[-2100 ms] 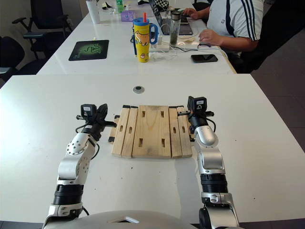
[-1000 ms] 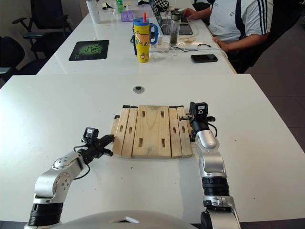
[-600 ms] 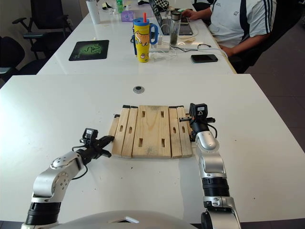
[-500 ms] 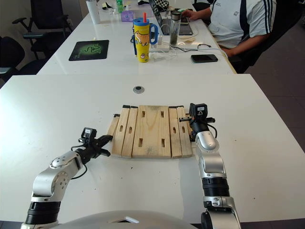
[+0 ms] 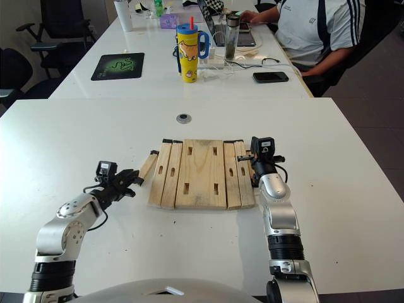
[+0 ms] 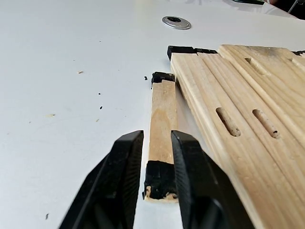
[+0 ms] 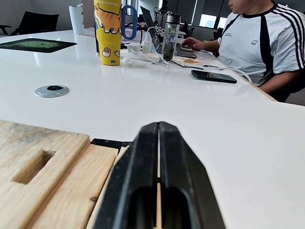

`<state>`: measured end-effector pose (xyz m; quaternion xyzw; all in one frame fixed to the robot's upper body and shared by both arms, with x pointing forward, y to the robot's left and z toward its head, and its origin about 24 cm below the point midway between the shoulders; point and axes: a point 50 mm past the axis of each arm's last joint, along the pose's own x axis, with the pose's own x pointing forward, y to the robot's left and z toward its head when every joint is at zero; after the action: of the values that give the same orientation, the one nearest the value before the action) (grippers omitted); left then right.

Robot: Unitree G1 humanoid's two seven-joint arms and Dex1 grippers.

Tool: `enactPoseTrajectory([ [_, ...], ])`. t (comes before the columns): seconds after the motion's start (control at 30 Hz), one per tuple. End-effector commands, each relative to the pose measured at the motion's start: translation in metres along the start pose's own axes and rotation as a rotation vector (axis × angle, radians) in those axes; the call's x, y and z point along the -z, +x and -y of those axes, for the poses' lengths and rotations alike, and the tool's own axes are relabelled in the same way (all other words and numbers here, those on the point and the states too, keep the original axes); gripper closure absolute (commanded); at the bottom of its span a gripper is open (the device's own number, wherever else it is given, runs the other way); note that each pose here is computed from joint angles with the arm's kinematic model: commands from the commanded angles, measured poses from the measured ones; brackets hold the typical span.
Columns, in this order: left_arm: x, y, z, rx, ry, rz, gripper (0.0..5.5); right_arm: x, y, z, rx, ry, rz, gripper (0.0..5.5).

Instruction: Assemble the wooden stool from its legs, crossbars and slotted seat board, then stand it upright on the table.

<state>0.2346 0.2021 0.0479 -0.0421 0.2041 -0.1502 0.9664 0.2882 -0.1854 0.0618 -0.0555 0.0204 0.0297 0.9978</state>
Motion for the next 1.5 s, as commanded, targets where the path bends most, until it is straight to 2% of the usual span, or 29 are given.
enactPoseTrajectory([
  [0.03, 0.001, 0.004, 0.004, 0.006, 0.013, -0.006, 3.67, -0.005, 0.003, 0.002, 0.001, -0.021, 0.017, 5.5],
  [0.2, 0.008, 0.009, 0.006, -0.011, 0.07, -0.045, 2.99, -0.006, 0.004, 0.002, 0.002, -0.022, 0.02, 5.5],
  [0.47, 0.017, 0.014, 0.007, -0.038, 0.099, -0.067, 2.94, -0.007, 0.004, 0.001, 0.001, -0.022, 0.024, 5.5],
  [0.8, 0.017, 0.015, 0.005, -0.052, 0.099, -0.064, 4.16, -0.01, 0.008, -0.001, -0.012, -0.022, 0.034, 5.5],
  [0.93, 0.005, 0.015, 0.003, -0.081, 0.122, 0.018, 4.16, -0.018, 0.01, -0.005, -0.038, 0.007, 0.05, 5.5],
  [1.03, -0.019, 0.014, 0.007, -0.088, 0.17, 0.174, 4.16, -0.027, 0.012, -0.018, -0.154, 0.179, 0.027, 5.25],
  [1.2, -0.047, 0.012, 0.03, 0.032, 0.207, 0.363, 4.16, -0.044, 0.006, -0.053, -0.471, 0.74, -0.158, 4.51],
  [1.27, -0.05, 0.011, 0.04, 0.098, 0.226, 0.387, 4.16, -0.051, 0.002, -0.059, -0.562, 0.883, -0.208, 4.13],
  [1.37, -0.051, 0.01, 0.054, 0.184, 0.247, 0.412, 4.16, -0.059, -0.004, -0.063, -0.658, 1.026, -0.25, 3.69],
  [1.5, -0.049, 0.01, 0.069, 0.282, 0.248, 0.412, 4.16, -0.066, -0.008, -0.065, -0.704, 1.111, -0.283, 3.2],
])
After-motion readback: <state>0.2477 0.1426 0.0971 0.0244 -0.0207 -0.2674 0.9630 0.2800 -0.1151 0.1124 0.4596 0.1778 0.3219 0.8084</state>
